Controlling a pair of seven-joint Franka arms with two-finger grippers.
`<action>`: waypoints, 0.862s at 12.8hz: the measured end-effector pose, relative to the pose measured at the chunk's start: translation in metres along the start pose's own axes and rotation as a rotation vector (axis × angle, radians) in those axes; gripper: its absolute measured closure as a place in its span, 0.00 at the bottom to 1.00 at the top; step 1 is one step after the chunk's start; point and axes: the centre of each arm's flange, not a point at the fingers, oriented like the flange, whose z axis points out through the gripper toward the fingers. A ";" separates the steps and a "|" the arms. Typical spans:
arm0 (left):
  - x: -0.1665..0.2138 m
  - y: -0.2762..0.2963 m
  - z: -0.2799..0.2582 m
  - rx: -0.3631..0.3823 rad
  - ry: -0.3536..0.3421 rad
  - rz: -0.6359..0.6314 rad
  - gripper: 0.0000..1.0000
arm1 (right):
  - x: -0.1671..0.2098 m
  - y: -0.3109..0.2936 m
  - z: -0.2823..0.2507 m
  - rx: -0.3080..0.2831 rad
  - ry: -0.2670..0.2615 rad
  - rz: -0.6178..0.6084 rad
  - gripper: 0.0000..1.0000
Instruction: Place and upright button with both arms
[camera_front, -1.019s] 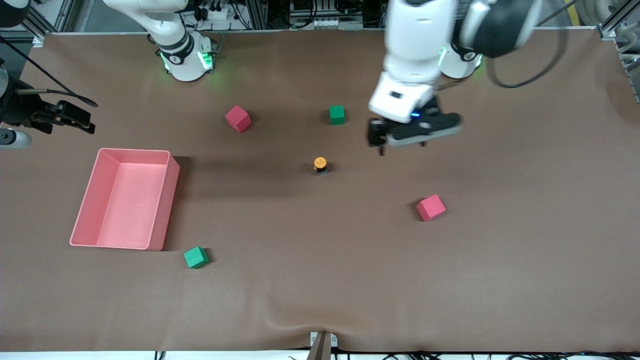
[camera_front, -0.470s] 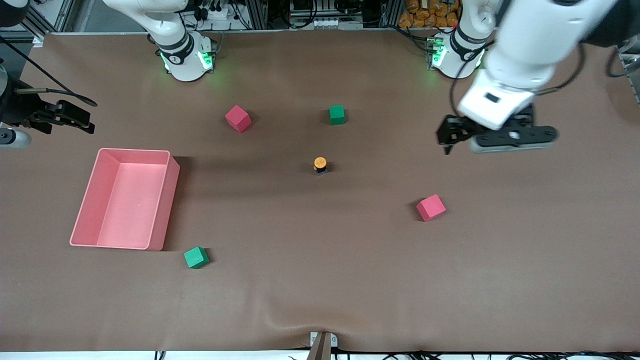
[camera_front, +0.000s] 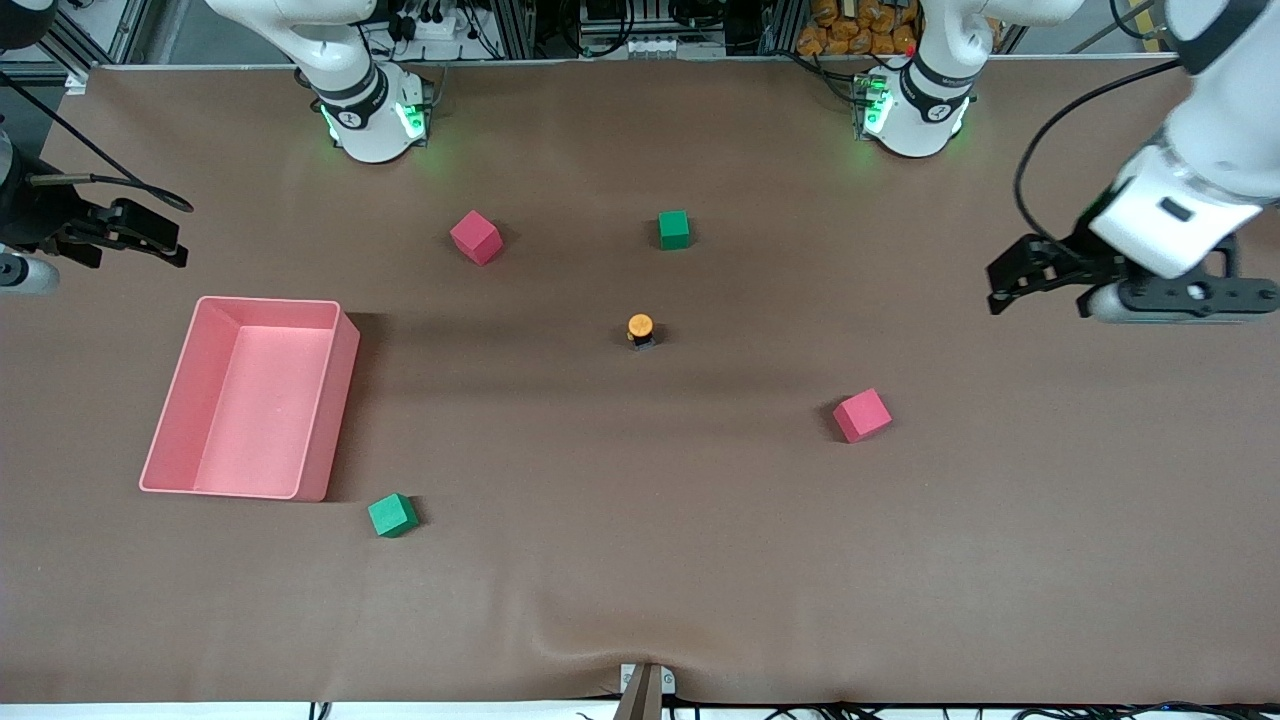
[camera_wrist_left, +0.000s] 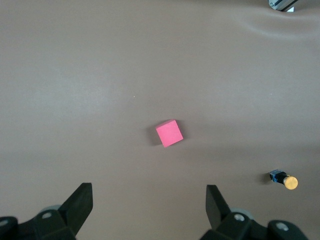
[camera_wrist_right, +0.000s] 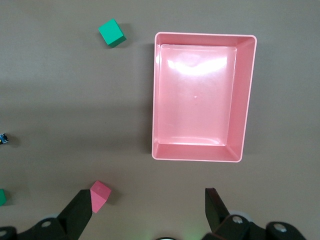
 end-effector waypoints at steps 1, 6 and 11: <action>-0.008 -0.009 -0.009 0.001 -0.020 -0.011 0.00 | 0.000 0.000 0.000 0.000 0.002 0.001 0.00; -0.035 -0.025 -0.040 -0.006 -0.054 -0.025 0.00 | 0.000 0.003 -0.002 0.001 0.006 0.024 0.00; -0.043 -0.039 -0.031 0.001 -0.083 -0.046 0.00 | 0.000 0.015 -0.002 0.002 0.004 0.059 0.00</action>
